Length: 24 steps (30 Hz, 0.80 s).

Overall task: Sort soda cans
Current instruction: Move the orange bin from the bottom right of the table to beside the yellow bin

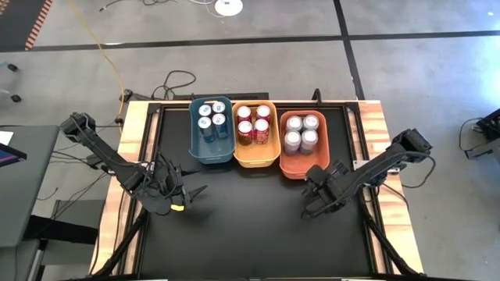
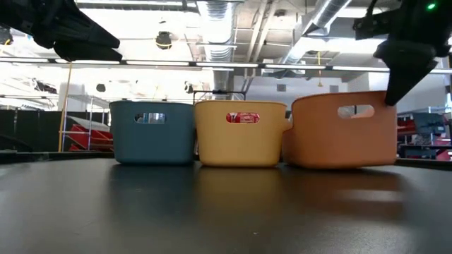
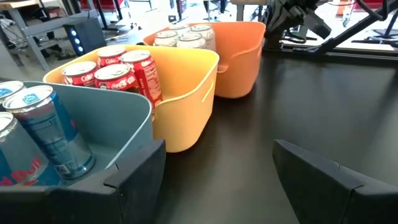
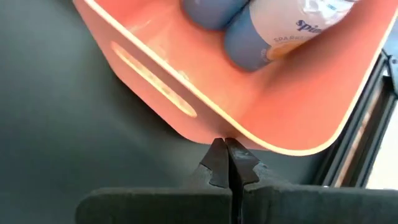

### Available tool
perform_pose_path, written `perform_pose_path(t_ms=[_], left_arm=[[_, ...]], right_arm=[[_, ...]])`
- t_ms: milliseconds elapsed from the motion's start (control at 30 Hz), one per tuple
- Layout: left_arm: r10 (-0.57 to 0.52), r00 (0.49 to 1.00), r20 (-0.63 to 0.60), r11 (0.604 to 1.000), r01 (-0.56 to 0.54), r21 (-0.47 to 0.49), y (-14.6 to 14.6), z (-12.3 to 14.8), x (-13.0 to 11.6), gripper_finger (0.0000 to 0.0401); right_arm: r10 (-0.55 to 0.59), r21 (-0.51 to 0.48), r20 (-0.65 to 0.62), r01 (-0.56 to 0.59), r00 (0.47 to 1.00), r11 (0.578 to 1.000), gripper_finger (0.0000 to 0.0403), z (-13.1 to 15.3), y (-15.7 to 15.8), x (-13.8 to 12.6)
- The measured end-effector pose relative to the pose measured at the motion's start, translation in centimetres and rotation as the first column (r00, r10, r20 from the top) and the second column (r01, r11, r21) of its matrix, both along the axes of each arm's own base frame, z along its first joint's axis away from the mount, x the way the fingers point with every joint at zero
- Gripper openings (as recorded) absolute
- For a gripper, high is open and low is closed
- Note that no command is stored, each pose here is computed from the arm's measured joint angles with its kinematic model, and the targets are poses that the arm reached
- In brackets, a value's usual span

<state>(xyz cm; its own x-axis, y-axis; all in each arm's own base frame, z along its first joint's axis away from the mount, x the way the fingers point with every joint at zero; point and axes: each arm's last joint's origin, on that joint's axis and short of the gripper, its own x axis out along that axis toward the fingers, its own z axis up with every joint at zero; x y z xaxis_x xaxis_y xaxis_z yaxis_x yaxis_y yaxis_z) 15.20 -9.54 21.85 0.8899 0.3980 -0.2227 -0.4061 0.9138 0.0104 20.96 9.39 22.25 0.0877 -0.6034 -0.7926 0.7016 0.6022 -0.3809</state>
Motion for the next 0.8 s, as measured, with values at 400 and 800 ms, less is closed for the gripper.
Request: perform_pose_path(t_ms=[400,800], left_arm=[[0.007,1.0,-0.017,1.0,-0.007,-0.003,0.1,-0.3,-0.1,0.029],[0.014,1.0,-0.018,1.0,-0.014,0.002,0.1,-0.3,-0.1,0.029]], right_arm=[[-0.006,-0.107,-0.057,0.0,0.998,0.994,0.0,-0.7,-1.9,0.0],[0.036,-0.061,-0.084,-0.042,0.996,0.997,0.0,-3.1,-2.0,-0.6]])
